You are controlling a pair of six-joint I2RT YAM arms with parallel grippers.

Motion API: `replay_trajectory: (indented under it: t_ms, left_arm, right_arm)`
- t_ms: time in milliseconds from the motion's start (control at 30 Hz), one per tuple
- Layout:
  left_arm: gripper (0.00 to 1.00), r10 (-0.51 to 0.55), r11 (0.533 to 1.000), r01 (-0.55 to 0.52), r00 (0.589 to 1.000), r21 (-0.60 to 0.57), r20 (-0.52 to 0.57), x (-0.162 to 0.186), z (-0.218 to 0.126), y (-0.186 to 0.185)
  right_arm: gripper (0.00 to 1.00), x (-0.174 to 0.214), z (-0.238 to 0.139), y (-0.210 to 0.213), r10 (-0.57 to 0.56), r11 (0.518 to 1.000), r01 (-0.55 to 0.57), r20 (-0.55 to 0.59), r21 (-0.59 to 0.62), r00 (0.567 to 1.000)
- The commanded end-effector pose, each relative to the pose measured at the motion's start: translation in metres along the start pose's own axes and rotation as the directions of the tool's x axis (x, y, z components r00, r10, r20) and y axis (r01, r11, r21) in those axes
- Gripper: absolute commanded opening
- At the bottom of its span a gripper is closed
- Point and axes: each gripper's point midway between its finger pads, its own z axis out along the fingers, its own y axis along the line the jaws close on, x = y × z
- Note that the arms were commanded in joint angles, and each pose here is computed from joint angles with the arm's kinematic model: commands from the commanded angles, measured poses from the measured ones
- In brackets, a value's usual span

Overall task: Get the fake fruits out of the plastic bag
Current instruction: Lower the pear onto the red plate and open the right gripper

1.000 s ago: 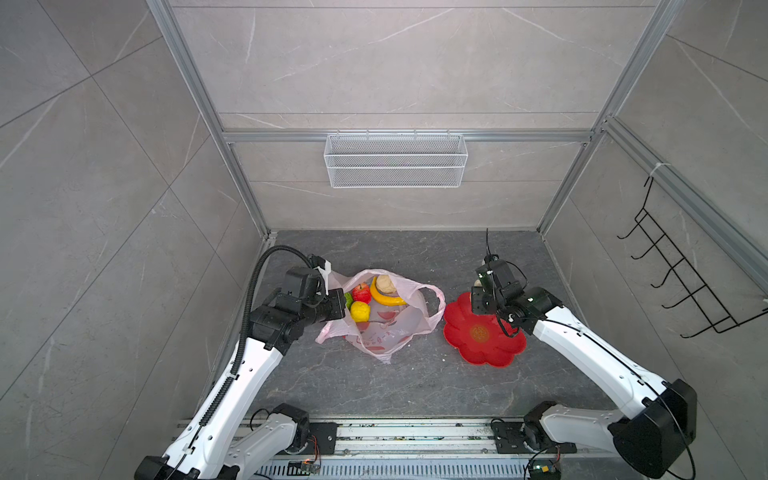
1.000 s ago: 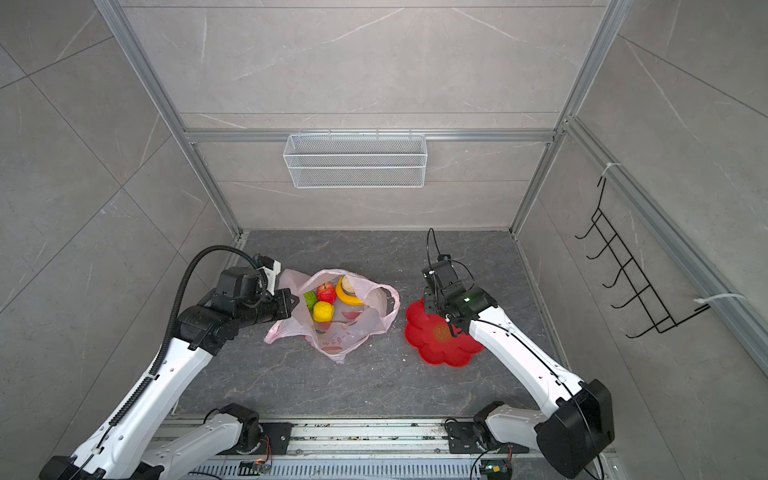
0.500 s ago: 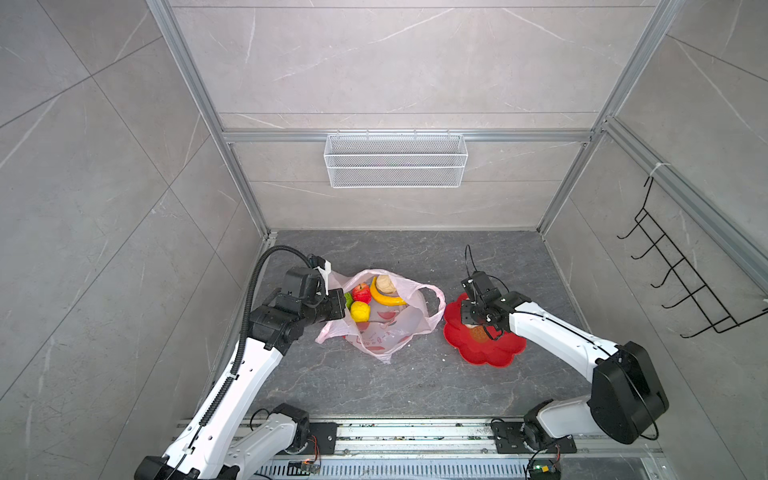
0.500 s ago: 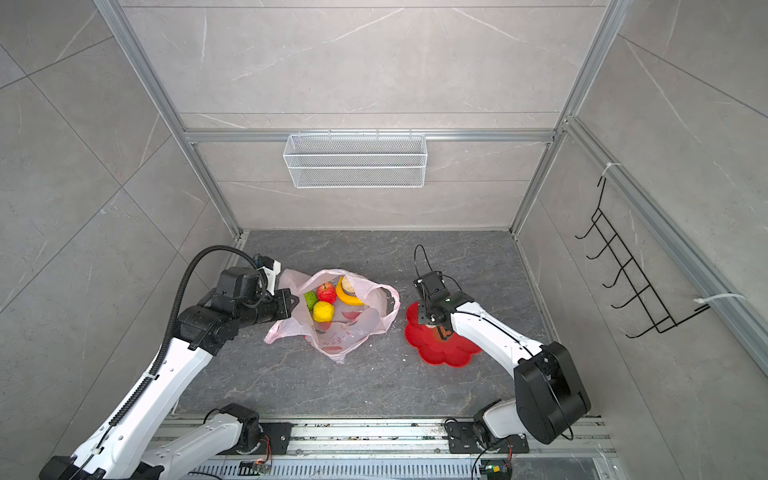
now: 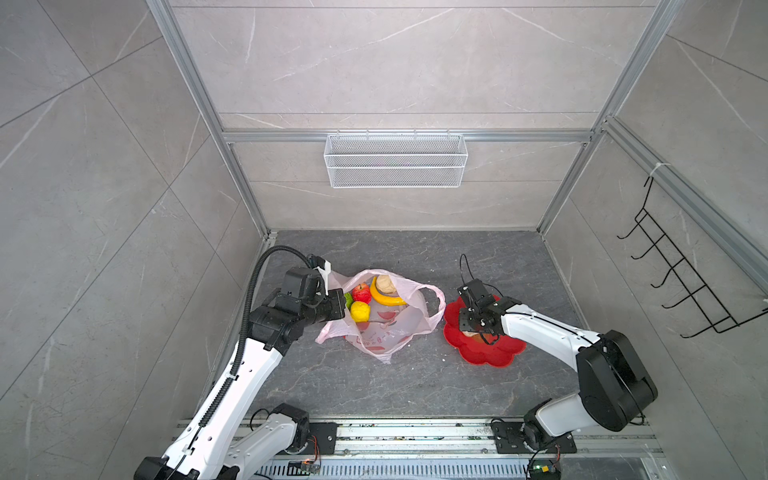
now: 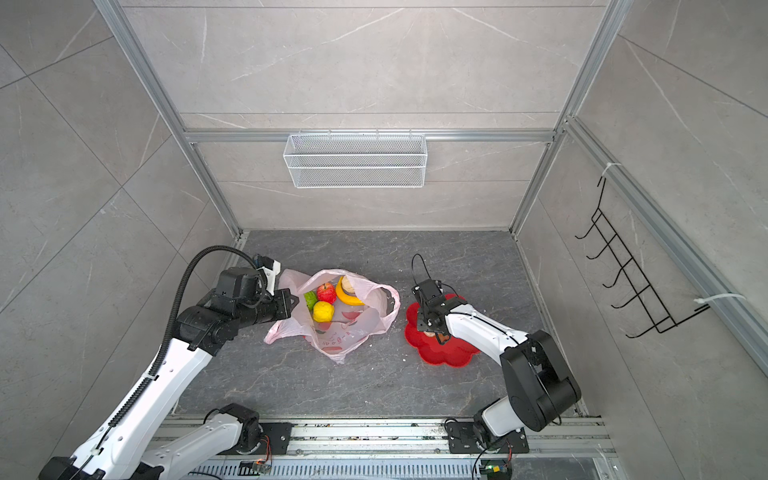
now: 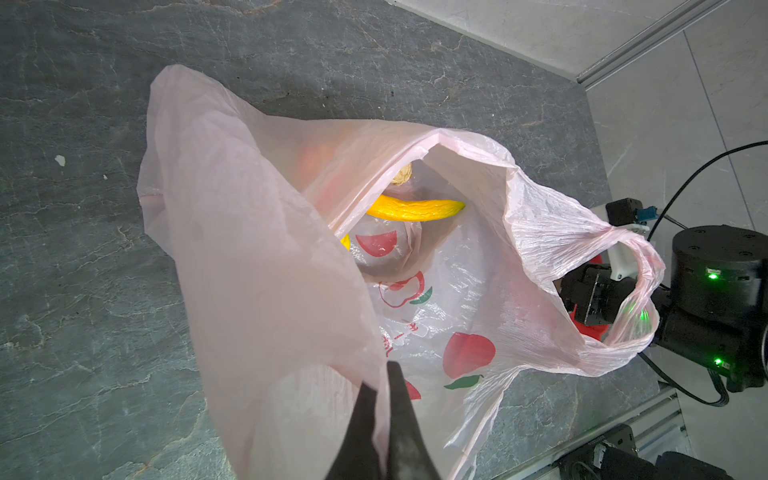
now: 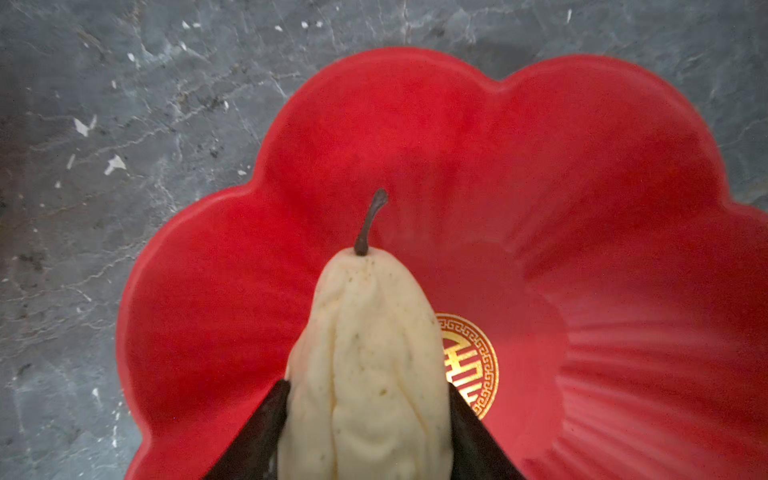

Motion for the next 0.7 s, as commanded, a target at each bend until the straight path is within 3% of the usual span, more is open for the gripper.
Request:
replay_trajectory:
  t_ms: [0, 333, 667]
  left_arm:
    - [0.05, 0.018, 1.000, -0.018, 1.000, 0.007, 0.017, -0.003, -0.007, -0.002]
    - [0.05, 0.019, 1.000, -0.019, 1.000, 0.007, 0.015, -0.004, -0.006, -0.003]
    - [0.05, 0.017, 1.000, -0.017, 1.000, 0.007, 0.010, -0.002, -0.005, -0.002]
  right_arm:
    - [0.31, 0.005, 0.008, -0.001, 0.030, 1.000, -0.030, -0.010, 0.001, 1.000]
    - [0.46, 0.011, 0.016, -0.003, 0.027, 1.000, -0.027, -0.031, 0.016, 0.999]
    - [0.70, 0.002, 0.004, -0.004, 0.016, 1.000, -0.016, -0.010, 0.019, 1.000]
